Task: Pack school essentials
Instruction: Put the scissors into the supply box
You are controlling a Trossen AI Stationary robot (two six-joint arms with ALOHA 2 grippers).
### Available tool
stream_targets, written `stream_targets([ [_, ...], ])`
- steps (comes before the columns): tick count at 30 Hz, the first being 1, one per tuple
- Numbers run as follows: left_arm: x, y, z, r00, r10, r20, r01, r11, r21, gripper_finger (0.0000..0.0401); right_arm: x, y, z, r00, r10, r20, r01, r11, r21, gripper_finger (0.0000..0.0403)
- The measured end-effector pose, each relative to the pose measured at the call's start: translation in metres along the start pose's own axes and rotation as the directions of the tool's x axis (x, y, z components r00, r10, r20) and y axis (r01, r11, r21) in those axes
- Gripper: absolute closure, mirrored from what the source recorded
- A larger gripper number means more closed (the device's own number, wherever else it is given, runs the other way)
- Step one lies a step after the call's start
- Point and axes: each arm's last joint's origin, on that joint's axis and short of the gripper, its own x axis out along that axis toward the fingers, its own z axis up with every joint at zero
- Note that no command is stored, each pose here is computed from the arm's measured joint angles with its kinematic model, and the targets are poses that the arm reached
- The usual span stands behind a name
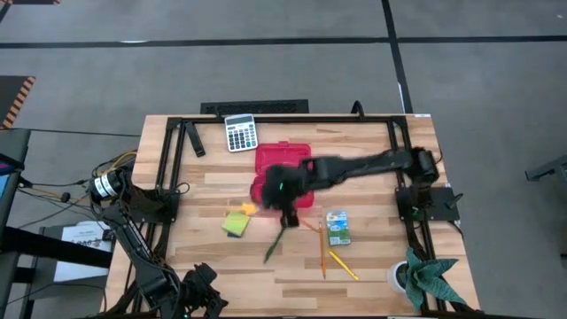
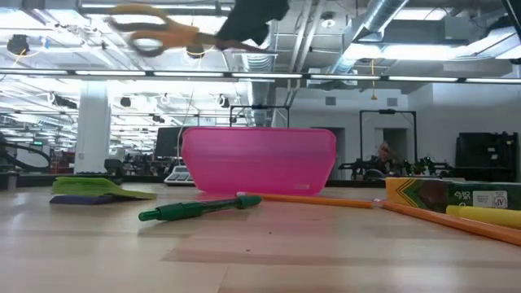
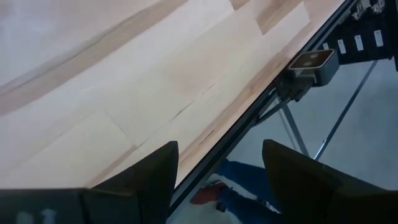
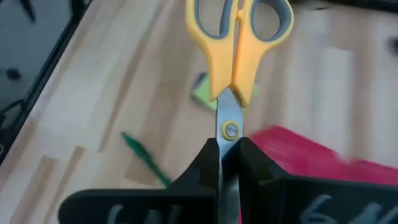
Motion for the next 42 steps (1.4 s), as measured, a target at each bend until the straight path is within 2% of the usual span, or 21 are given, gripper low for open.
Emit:
stream_targets([
  [6, 0.0, 0.0, 0.001, 1.0, -0.004, 0.024, 0.004, 1.0, 0.002, 0.0173, -0.048, -0.06, -0.017, 0.994, -0.091, -0.054, 0.097, 0.989, 0.11, 0.0367],
  [9, 0.0, 0.0, 0.001, 1.0, -0.005, 0.025, 0.005, 1.0, 0.002, 0.0173, -0.059, -0.079, -0.033, 0.997, -0.06, -0.052, 0.068, 0.984, 0.167, 0.0371],
  [12, 0.0, 0.0, 0.001, 1.0, -0.005, 0.026, 0.005, 1.0, -0.002, 0.0173, -0.056, -0.087, -0.055, 0.997, -0.022, -0.076, 0.039, 0.974, 0.223, 0.037],
  [17, 0.0, 0.0, 0.002, 0.999, -0.013, 0.05, 0.013, 1.0, -0.002, 0.0173, -0.028, -0.084, -0.095, 0.996, 0.002, -0.092, 0.025, 0.955, 0.295, 0.0362],
  [21, 0.0, 0.0, 0.002, 0.999, -0.011, 0.051, 0.012, 1.0, -0.006, 0.0173, -0.004, -0.077, -0.117, 0.998, 0.023, -0.05, -0.005, 0.942, 0.335, 0.0362],
  [27, 0.0, 0.001, 0.002, 0.999, -0.006, 0.051, 0.006, 1.0, -0.004, 0.0173, 0.014, -0.068, -0.132, 1.0, 0.018, 0.022, -0.024, 0.93, 0.366, 0.0359],
  [42, 0.0, 0.004, 0.003, 0.998, 0.018, 0.061, -0.019, 1.0, 0.004, 0.0173, 0.03, -0.06, -0.166, 1.0, 0.018, 0.021, -0.025, 0.921, 0.388, 0.0358],
])
